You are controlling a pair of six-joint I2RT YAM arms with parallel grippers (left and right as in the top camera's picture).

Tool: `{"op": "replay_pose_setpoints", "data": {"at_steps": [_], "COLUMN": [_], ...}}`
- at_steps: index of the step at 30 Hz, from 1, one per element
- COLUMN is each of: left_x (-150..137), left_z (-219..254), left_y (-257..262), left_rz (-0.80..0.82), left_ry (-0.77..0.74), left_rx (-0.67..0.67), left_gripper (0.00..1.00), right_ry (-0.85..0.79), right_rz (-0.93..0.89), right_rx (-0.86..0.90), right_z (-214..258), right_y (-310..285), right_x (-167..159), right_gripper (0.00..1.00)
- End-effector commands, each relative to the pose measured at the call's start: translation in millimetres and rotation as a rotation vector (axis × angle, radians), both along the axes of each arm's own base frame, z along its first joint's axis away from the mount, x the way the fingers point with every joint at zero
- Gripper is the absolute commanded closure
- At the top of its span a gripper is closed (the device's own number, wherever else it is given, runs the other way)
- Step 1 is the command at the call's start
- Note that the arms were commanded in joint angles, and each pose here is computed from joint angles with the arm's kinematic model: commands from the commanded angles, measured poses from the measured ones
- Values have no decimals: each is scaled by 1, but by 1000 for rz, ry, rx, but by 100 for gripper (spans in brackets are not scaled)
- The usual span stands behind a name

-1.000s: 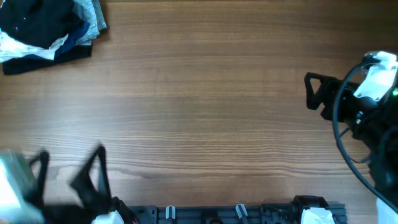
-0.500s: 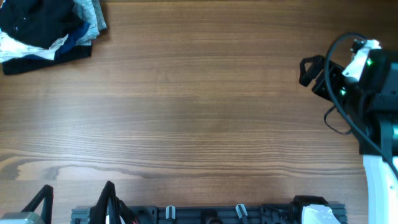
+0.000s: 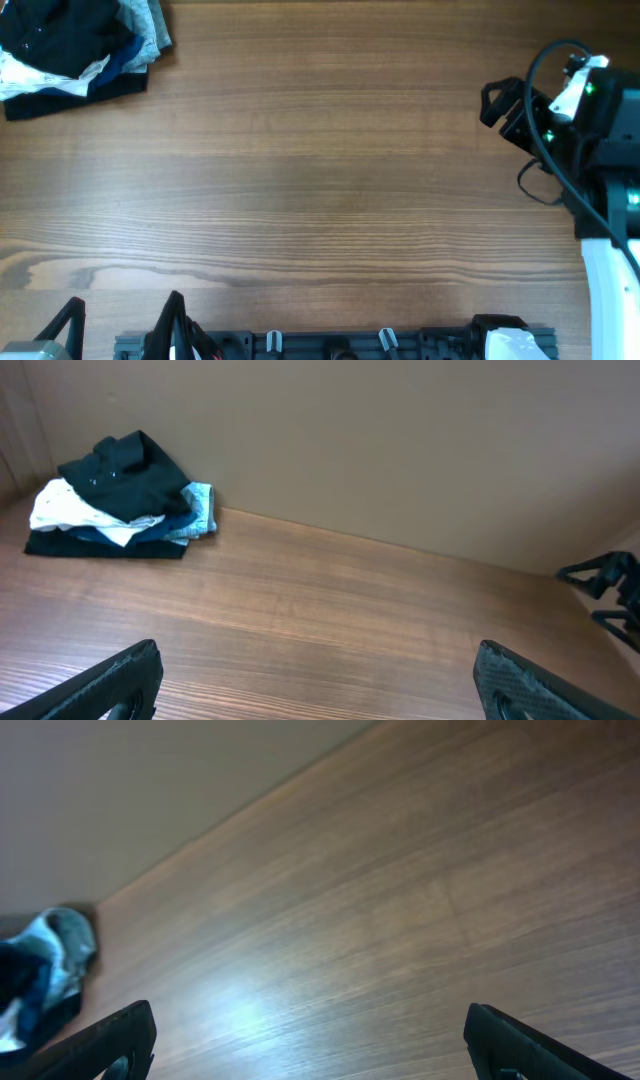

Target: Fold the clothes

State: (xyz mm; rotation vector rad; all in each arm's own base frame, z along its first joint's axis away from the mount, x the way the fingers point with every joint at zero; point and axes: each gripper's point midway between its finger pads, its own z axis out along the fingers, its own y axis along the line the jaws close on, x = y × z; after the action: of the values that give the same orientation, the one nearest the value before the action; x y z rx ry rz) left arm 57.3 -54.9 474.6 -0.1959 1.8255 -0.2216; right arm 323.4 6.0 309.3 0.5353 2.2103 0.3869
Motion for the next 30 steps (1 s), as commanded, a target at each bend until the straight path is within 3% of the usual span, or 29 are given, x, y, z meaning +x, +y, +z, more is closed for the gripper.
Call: {"op": "replay_pose_setpoints", "data": {"at_steps": [1, 11, 22, 30], "left_x": [0, 0, 0, 0], "left_z": [-1, -1, -1, -1], "left_y": [1, 1, 1, 1], "left_rz": [-1, -1, -1, -1], "left_ry": [1, 1, 1, 1], "left_rx": [17, 17, 17, 17], "left_gripper": [0, 0, 0, 0], "right_ry": [-72, -57, -185, -348], "right_rz": [50, 45, -34, -68], "right_rx": [51, -2, -155, -205], "right_z": [22, 20, 49, 21], "right_y": [14, 8, -14, -20], "right_x": [-14, -26, -68, -94], "right_gripper": [0, 0, 0, 0]}}
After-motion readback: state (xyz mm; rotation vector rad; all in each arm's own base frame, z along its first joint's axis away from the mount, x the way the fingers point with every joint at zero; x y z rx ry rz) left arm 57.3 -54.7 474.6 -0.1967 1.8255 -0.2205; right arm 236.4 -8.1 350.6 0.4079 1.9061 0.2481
